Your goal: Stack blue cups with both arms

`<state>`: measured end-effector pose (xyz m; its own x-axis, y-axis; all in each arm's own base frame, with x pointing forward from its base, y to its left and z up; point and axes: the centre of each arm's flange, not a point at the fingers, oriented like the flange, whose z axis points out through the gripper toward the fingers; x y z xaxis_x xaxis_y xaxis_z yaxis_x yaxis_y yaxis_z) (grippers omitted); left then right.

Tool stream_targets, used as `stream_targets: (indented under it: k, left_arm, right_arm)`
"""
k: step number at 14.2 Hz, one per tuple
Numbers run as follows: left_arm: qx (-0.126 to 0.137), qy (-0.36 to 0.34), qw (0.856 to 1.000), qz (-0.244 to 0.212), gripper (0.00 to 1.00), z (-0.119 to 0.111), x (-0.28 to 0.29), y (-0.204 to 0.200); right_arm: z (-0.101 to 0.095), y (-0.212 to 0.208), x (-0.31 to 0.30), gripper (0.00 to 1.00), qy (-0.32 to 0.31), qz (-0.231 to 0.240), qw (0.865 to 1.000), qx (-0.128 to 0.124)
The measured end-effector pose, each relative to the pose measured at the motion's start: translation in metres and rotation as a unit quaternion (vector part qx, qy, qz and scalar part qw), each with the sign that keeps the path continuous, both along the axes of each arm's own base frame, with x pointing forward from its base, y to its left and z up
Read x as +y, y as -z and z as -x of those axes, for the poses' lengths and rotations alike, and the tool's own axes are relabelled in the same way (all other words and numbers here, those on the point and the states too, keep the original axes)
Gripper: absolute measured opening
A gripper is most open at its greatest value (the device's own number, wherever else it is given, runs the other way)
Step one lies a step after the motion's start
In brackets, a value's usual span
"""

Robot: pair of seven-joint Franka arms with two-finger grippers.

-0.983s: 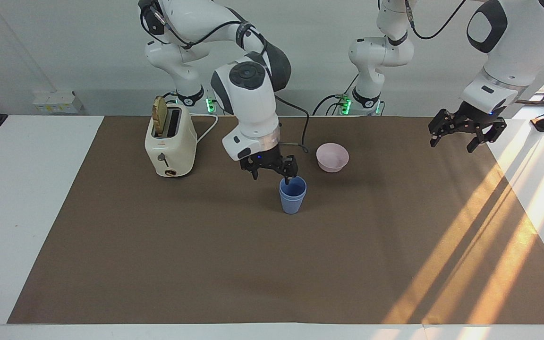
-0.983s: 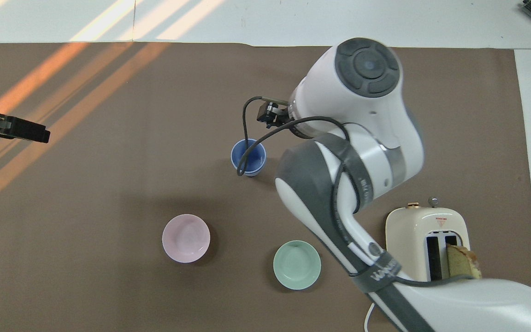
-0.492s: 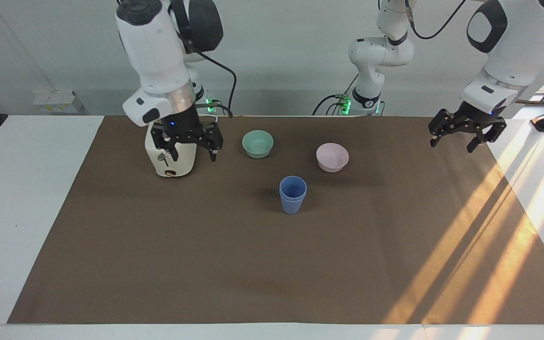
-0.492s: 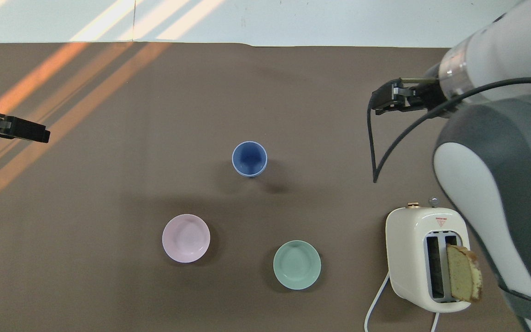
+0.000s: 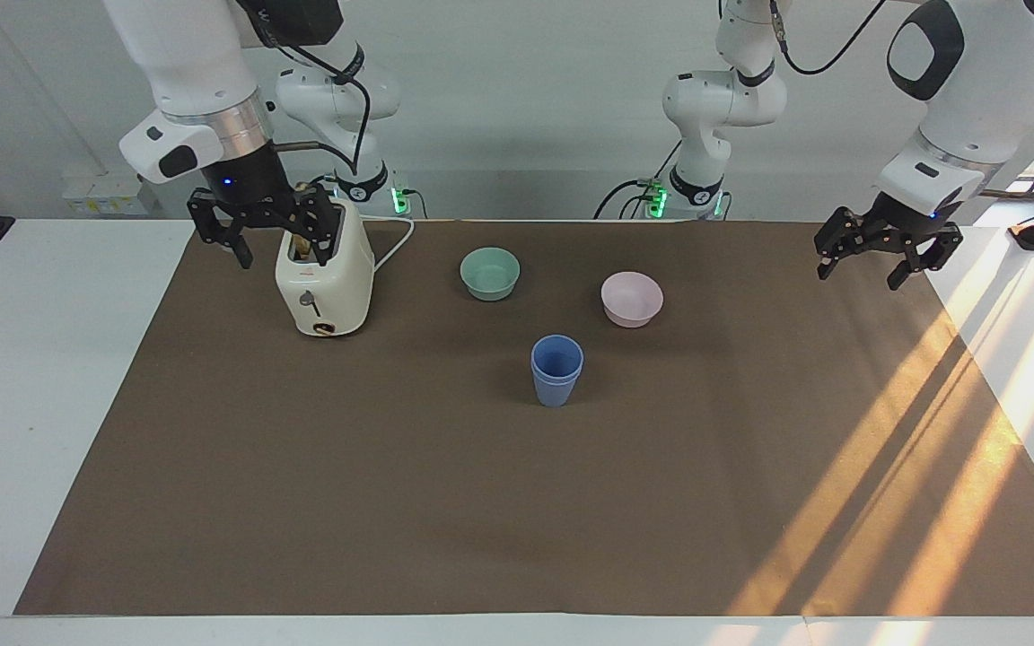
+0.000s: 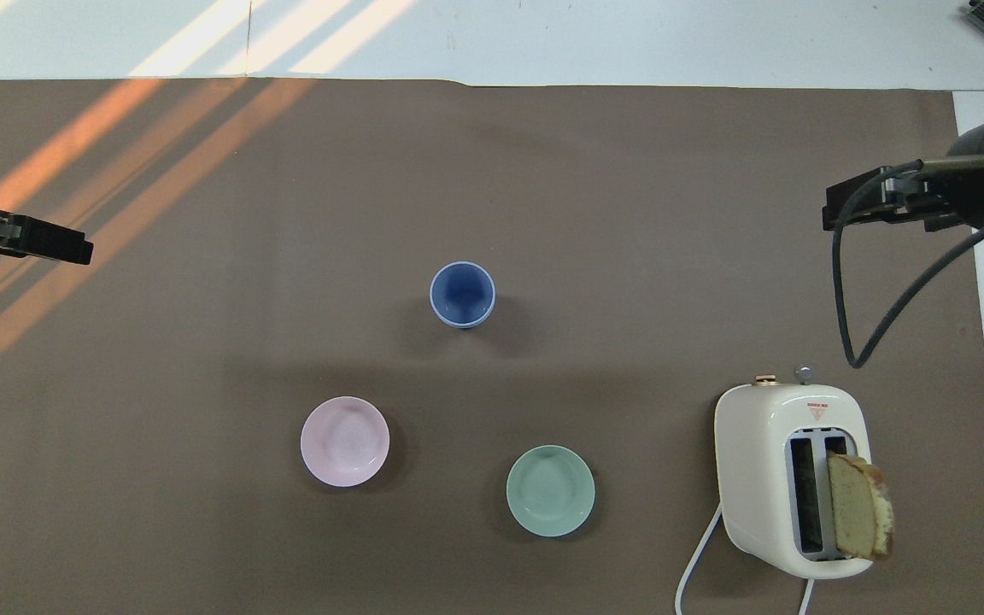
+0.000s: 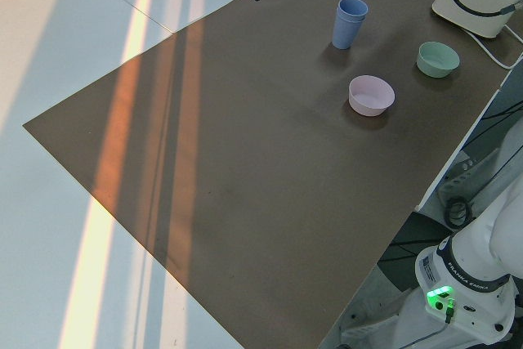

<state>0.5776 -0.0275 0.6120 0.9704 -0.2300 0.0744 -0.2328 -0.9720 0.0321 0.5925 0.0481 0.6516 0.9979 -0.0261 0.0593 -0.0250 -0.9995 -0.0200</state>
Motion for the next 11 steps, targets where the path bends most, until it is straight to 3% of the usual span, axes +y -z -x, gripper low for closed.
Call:
stream_targets:
  k: [6,11]
  left_arm:
    - [0.000,0.000,1.000,0.000,1.00,0.000,0.000,0.000]
    - [0.000,0.000,1.000,0.000,1.00,0.000,0.000,0.000]
  right_arm:
    - [0.011,0.010,-0.003,1.00,0.002,0.003,1.000,0.015]
    - [0.010,0.021,-0.011,1.00,0.010,0.002,1.000,0.007]
